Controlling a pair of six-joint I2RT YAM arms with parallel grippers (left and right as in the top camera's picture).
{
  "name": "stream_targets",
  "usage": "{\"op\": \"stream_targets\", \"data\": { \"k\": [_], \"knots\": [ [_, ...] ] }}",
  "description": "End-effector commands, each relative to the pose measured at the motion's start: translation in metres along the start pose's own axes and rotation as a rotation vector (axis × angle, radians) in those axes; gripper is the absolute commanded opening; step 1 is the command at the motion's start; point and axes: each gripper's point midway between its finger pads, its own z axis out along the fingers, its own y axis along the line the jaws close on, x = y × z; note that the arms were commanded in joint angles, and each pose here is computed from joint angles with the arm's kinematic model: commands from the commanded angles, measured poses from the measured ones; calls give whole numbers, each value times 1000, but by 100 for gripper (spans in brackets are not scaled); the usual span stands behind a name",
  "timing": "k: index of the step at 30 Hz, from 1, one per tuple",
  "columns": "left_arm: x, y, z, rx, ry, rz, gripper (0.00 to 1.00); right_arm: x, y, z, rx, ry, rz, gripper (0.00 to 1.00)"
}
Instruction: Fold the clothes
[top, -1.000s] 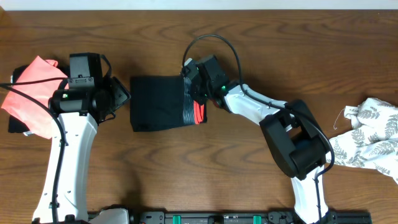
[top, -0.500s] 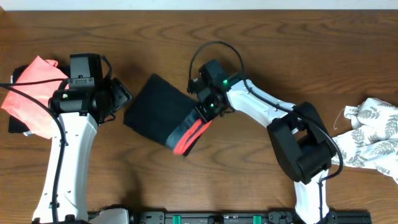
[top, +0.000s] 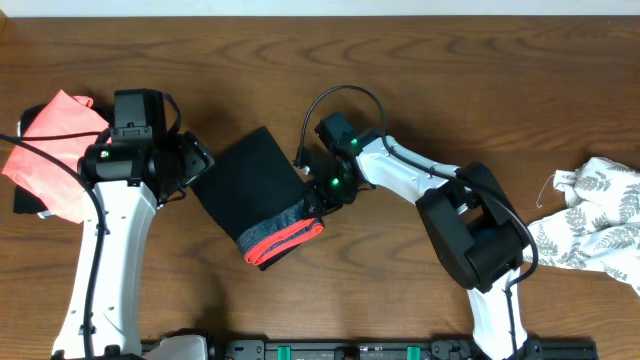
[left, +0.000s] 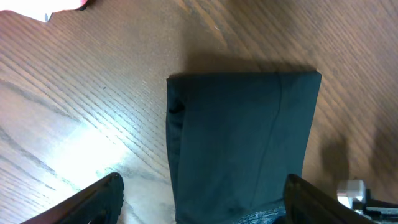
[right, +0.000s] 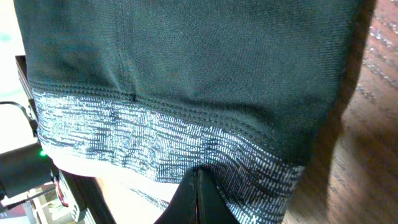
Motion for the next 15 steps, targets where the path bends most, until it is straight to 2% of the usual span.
{"op": "stream_targets", "data": {
  "k": [1,5,9,15],
  "knots": [
    [3,4,2,-16,13,7,86,-2,11,-11,46,5,-72,1],
    [6,6,2,-25,26,7,88,-23,39,-65,151,-99,-145,2],
    [12,10,3,-43,52,8,89,-34,56,-106,238,-208,-203,10],
    [24,21,24,-108,143,0,94,-32,45,-103,281,-201,-191,11]
  ]
}}
